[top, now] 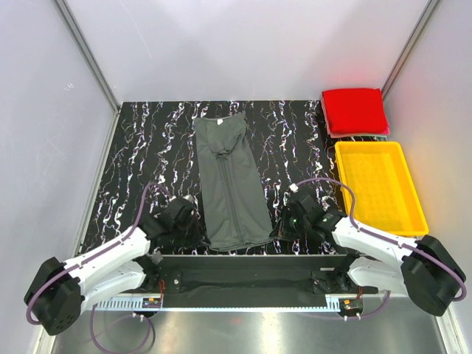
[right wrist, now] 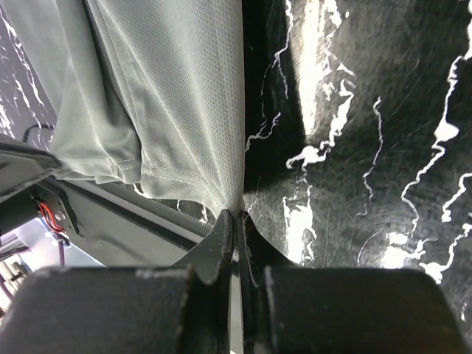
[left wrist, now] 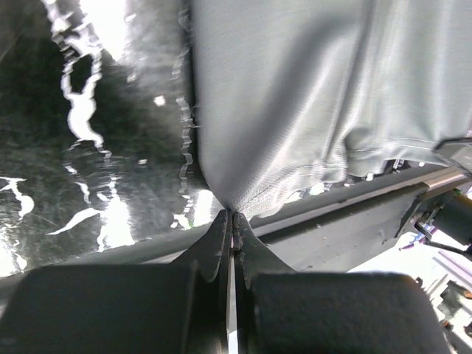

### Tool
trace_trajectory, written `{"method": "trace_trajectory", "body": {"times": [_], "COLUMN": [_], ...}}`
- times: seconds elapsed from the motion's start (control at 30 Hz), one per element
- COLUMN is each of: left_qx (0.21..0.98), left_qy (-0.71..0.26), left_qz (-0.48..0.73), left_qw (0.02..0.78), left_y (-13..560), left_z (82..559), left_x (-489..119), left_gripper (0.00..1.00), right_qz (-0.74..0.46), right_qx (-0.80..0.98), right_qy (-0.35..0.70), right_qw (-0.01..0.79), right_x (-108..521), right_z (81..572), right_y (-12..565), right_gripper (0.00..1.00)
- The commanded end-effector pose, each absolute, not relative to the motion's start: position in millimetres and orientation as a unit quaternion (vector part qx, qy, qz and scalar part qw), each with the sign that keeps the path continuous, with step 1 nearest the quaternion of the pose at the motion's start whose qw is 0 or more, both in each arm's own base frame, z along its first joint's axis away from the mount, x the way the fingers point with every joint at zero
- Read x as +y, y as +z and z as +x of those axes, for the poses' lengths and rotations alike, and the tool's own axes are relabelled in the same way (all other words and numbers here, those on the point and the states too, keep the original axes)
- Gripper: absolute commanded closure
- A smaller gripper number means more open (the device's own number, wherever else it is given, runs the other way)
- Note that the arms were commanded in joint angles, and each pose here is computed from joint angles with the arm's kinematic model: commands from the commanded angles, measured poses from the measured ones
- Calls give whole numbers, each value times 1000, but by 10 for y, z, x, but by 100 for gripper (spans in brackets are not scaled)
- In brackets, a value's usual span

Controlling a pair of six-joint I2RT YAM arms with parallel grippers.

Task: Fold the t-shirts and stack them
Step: Fold the tshirt

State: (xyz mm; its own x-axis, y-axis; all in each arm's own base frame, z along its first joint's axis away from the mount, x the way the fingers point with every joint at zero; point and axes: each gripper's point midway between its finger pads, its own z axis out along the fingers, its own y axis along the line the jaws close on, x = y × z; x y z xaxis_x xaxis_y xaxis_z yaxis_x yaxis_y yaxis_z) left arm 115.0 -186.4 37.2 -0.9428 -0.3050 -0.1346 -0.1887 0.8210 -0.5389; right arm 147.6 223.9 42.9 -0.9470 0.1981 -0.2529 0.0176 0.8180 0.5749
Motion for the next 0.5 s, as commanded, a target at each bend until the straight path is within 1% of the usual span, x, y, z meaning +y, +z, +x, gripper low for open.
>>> {"method": "trace_trajectory", "body": {"times": [0.0, 0.13, 0.17, 0.23, 0.47], "left_qx": [953, 958, 954, 952, 951], "left_qy": [-263, -247, -267, -272, -275], "left_qz": [-99, -96, -93, -97, -95], "left_qw": [114, 107, 105, 98, 101], "left_y": [531, 385, 412, 388, 456], "left_z": [1202, 1198, 1208, 1179, 1228], "left_x": [-1889, -1803, -1869, -1883, -1909], "left_gripper": [100, 100, 100, 100, 100], "right_qz": [62, 65, 62, 61, 41], "right_qx": [942, 943, 944, 947, 951], "right_qy": [286, 280, 277, 268, 238], "right_qw": [166, 169, 169, 168, 193], "right_x": [2283, 2311, 2311, 2303, 2284], "right_z": [1508, 1524, 1528, 1545, 1692], "right_y": [571, 571, 556, 533, 637], "right_gripper": [100, 100, 100, 100, 100]}}
